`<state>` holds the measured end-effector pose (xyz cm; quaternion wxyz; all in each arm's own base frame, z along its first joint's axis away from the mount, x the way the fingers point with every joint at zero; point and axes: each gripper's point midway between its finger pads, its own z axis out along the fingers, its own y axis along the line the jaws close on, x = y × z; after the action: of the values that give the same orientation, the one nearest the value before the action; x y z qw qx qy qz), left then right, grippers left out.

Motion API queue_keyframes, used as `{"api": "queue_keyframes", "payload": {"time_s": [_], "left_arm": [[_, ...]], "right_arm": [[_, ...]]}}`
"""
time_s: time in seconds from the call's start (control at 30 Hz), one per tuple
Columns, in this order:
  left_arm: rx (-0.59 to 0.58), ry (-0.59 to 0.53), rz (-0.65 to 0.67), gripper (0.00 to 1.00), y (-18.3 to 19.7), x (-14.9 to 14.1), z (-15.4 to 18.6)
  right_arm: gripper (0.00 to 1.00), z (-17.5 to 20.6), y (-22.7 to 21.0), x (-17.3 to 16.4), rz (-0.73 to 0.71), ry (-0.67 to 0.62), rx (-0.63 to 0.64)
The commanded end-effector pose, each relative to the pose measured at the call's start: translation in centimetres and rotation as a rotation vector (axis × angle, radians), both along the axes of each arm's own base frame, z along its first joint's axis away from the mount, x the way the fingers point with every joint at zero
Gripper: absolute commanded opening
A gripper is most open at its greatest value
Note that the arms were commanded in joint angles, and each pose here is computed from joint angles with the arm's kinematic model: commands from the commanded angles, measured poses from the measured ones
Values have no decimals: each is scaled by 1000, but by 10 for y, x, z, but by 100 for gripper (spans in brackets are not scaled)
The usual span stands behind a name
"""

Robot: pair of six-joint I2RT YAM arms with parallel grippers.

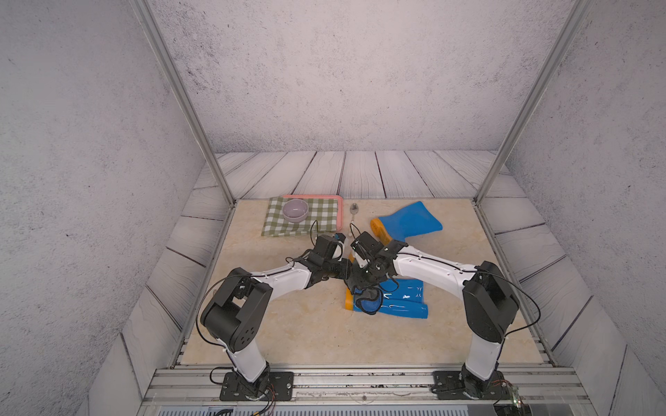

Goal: Wipe the rubber boots with a cloth
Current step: Wipe the dirt off the rubber boot.

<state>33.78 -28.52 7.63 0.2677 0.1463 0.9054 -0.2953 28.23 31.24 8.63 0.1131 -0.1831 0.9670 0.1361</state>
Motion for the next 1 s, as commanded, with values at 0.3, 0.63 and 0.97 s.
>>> {"api": "queue_keyframes", "payload": {"time_s": [0.3, 0.63, 0.97], "left_arm": [[223, 215, 52, 24, 49, -38, -74], [208, 217, 33, 24, 44, -38, -74], [203, 228, 23, 24, 42, -38, -77]], "right_arm": [[0, 16, -8, 63, -79, -95, 63], [0, 14, 6, 112, -100, -82, 112], [0, 6, 4, 158, -148, -41, 149]]}}
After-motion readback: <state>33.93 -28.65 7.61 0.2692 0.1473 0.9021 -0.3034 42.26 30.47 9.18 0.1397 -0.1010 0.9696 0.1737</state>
